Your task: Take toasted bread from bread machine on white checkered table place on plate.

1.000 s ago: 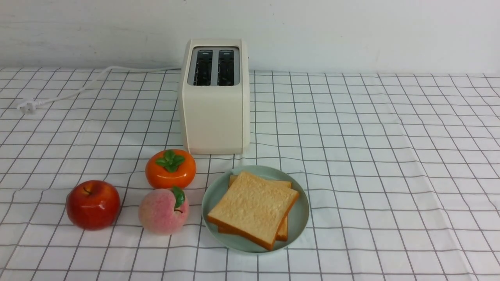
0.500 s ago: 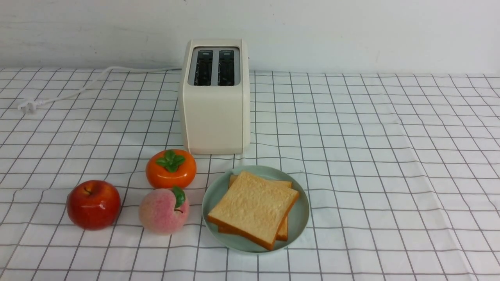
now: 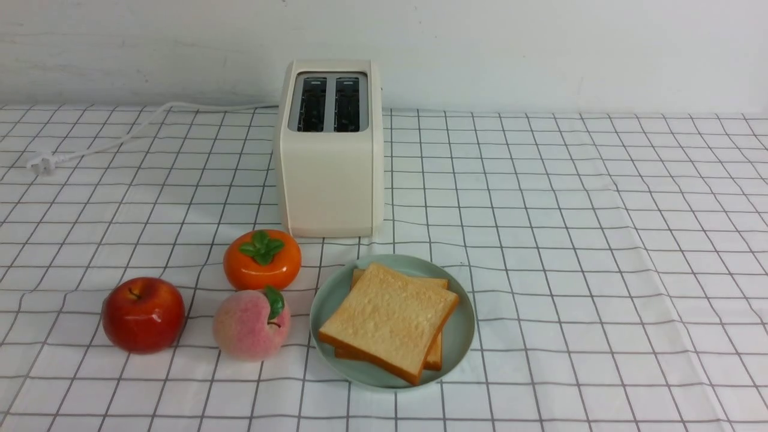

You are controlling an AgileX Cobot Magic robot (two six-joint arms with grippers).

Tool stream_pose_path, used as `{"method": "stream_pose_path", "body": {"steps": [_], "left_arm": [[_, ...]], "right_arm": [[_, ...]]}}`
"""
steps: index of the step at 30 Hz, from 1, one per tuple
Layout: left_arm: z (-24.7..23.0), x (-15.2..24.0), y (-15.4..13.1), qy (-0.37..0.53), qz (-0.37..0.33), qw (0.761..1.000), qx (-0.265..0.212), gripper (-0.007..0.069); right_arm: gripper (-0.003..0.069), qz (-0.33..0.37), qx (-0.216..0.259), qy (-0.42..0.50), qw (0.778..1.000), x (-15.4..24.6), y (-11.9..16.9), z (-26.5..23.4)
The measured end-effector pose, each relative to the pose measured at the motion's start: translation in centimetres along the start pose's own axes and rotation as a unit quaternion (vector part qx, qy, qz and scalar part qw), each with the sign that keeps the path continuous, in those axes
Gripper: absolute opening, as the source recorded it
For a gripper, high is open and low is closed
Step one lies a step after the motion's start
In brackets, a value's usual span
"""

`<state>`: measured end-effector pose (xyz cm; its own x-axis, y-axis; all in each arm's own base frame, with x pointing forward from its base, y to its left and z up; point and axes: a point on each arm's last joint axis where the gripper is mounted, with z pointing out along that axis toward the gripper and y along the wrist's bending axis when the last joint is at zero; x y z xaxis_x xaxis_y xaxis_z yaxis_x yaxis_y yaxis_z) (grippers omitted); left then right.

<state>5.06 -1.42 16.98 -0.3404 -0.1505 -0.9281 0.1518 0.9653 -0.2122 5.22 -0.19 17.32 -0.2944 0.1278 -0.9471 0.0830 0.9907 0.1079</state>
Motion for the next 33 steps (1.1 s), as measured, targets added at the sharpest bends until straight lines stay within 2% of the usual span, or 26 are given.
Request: {"method": "stream_pose_path", "body": {"steps": [33], "left_arm": [[0.00,0.00,0.00,0.000,0.000,1.000,0.000,-0.0013]], "right_arm": [[0.0035,0.000,0.000,0.000,1.000,0.00,0.00,0.00]]}}
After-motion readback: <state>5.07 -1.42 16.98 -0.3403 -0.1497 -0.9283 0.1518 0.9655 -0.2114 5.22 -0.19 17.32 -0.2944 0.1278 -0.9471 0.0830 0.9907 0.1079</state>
